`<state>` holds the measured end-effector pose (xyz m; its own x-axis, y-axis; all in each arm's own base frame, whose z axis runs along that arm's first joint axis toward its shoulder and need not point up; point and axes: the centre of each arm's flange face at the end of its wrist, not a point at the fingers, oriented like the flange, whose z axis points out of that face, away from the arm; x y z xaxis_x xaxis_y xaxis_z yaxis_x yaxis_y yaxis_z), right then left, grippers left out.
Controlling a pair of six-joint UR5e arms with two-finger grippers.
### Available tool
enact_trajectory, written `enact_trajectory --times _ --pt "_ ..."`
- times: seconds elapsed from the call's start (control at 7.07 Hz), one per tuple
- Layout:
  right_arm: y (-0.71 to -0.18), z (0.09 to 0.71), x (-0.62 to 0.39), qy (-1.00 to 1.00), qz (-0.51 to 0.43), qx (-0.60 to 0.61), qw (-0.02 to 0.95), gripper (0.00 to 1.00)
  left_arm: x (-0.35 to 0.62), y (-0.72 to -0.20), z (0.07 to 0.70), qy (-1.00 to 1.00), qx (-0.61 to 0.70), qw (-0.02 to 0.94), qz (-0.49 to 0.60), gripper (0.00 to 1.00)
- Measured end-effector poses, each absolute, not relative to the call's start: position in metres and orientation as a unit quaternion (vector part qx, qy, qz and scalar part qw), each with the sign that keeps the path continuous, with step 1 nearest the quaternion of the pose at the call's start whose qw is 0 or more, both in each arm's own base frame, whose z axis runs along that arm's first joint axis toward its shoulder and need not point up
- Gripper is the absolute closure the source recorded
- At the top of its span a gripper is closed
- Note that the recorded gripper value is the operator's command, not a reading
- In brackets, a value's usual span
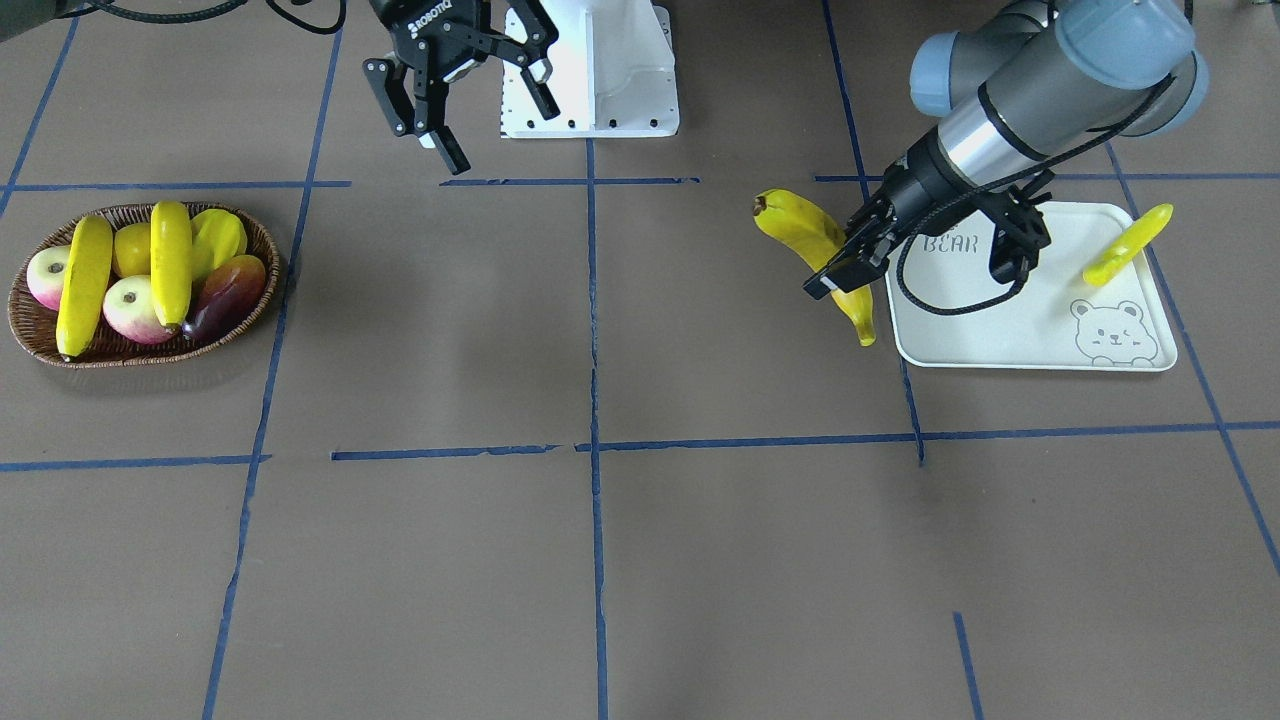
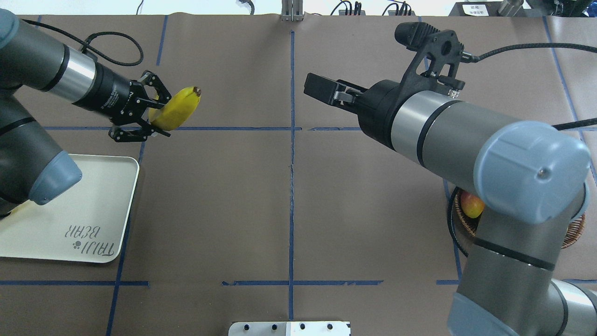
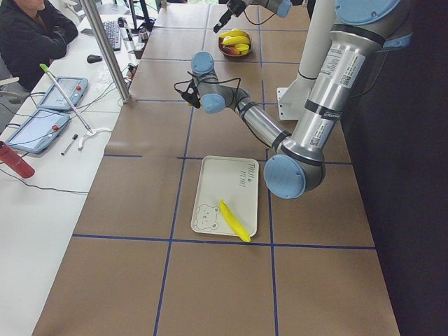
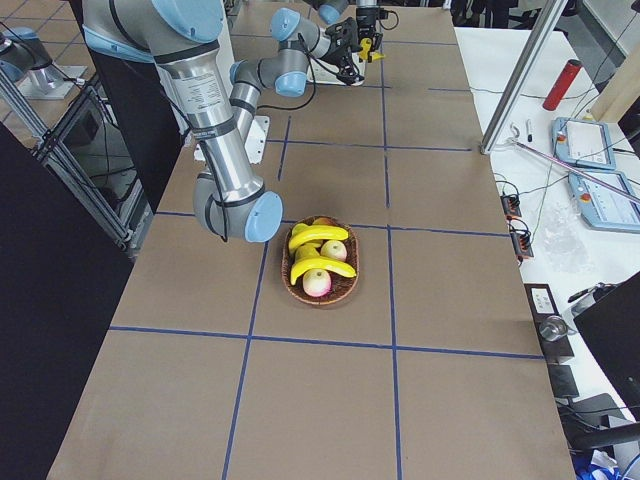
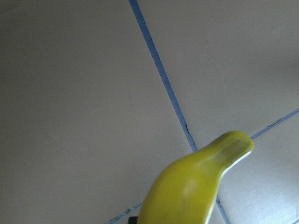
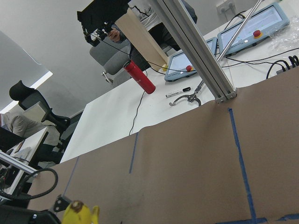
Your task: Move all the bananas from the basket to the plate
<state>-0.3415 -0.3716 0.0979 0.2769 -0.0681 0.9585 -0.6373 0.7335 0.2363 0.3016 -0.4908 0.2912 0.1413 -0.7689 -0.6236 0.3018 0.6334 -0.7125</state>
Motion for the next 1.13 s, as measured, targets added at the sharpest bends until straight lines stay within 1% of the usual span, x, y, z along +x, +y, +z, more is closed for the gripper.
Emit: enact_trajectory --times 0.57,0.85,1.13 --pt "-0.422 0.132 -0.289 -0.476 0.133 0.239 0.836 0.00 0.270 -0.459 0.428 0.478 -0.088 0.825 -0.289 1.00" --pt "-0.430 0.145 -0.281 -0.452 0.120 0.228 0.854 0.00 0.244 -0.438 0.500 0.412 -0.024 0.872 -0.263 1.00" --pt "-0.430 0.154 -0.280 -0.448 0.115 0.216 0.860 0.00 0.236 -0.424 0.544 0.351 0.018 0.904 -0.244 1.00"
